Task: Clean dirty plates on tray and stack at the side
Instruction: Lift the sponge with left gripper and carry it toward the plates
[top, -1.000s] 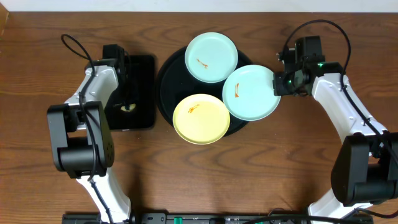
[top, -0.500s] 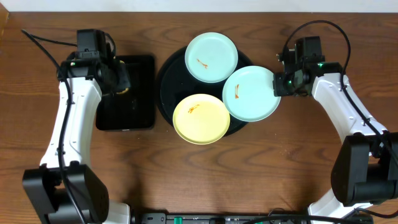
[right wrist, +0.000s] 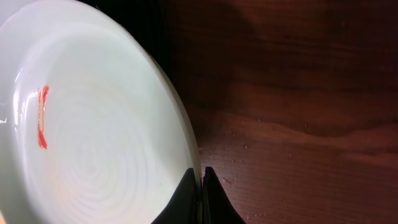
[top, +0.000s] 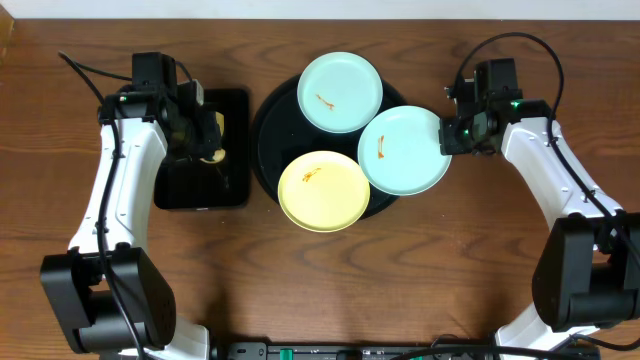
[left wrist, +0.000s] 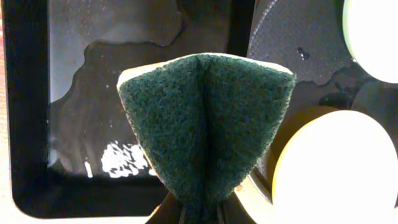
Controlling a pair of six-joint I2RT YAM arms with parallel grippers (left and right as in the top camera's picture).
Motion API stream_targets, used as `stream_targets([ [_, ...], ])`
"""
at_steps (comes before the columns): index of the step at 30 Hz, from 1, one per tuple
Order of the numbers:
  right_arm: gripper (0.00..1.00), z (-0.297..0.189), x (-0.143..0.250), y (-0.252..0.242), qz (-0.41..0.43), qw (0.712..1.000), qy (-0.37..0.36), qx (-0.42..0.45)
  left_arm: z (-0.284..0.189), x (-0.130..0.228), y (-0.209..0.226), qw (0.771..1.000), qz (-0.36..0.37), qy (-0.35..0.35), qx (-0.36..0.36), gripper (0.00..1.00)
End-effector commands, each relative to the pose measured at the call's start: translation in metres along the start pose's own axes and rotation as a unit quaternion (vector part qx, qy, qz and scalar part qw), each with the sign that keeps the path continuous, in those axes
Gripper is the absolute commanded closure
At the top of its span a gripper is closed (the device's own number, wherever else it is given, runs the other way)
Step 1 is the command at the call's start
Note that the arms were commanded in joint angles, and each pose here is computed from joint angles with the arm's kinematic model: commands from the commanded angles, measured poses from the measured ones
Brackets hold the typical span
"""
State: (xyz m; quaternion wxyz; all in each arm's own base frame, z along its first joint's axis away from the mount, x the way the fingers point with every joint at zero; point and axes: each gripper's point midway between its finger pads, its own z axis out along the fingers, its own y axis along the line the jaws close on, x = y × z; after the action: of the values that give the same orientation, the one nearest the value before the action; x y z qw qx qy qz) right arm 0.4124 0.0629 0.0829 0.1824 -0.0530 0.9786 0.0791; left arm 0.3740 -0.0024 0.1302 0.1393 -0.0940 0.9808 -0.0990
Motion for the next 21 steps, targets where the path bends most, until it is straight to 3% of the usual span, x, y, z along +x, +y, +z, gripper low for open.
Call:
stream_targets([
  [1, 0.99, 0.0036, 0.0027, 0.0058, 0.004, 1.000, 0.006, -0.005, -0.0006, 0.0001, 0.0064, 1.000, -0.002, 0.000, -0.016, 0.93],
  [21, 0.99, 0.0036, -0.0001, 0.0059, 0.016, 1.000, 0.000, -0.005, 0.0007, 0.0016, 0.0074, 1.000, -0.005, 0.000, -0.024, 0.92],
])
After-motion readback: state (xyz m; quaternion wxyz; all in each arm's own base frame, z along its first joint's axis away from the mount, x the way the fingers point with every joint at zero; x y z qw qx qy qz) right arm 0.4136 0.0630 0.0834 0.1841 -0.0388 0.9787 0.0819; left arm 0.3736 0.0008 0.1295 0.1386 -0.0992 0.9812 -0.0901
